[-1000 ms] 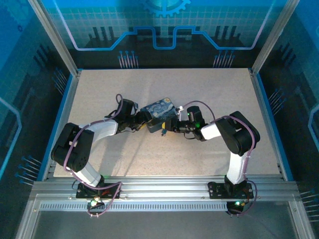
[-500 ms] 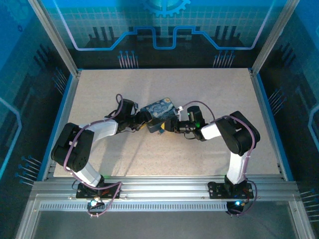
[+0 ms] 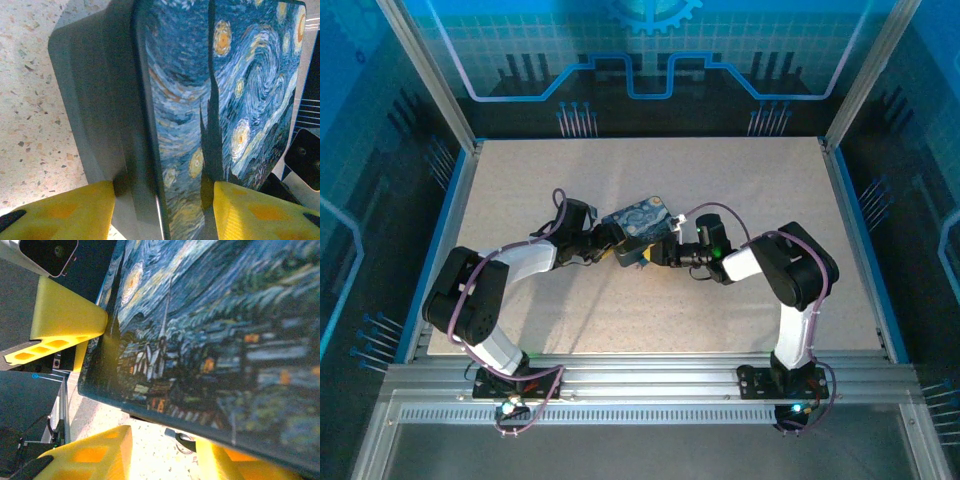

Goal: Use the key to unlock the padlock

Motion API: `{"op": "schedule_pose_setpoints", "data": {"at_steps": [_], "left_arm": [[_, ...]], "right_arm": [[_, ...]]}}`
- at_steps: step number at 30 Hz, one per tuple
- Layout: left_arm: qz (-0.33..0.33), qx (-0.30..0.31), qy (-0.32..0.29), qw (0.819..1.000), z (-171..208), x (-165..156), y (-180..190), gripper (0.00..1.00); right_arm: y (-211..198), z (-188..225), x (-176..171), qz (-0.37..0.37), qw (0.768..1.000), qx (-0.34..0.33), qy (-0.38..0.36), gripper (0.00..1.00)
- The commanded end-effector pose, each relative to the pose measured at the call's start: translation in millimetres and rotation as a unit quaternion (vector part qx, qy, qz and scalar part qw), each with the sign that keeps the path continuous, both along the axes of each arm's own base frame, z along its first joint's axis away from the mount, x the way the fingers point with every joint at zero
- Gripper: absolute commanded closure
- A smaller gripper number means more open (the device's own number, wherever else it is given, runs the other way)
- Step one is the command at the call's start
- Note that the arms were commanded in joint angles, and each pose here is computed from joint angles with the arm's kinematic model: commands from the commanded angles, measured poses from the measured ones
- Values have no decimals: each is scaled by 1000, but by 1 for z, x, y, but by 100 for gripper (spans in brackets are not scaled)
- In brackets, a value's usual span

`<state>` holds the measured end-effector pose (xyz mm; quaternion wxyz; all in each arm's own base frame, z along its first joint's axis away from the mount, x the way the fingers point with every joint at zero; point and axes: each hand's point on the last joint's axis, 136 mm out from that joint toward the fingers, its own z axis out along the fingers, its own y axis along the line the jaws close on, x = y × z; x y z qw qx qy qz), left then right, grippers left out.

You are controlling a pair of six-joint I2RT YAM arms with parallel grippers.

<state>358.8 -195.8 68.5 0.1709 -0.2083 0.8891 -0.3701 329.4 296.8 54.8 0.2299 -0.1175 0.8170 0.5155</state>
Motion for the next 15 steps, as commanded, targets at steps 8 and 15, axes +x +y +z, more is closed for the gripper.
{"op": "schedule_pose_setpoints", "data": {"at_steps": [8, 15], "left_arm": [[-5, 25, 55, 998, -24, -27, 4, 46], [-4, 27, 55, 998, -24, -27, 4, 46]], "right_arm": [[-2, -6, -6, 11, 1000, -9, -12, 72], [-4, -9, -6, 8, 1000, -14, -8, 88]]}}
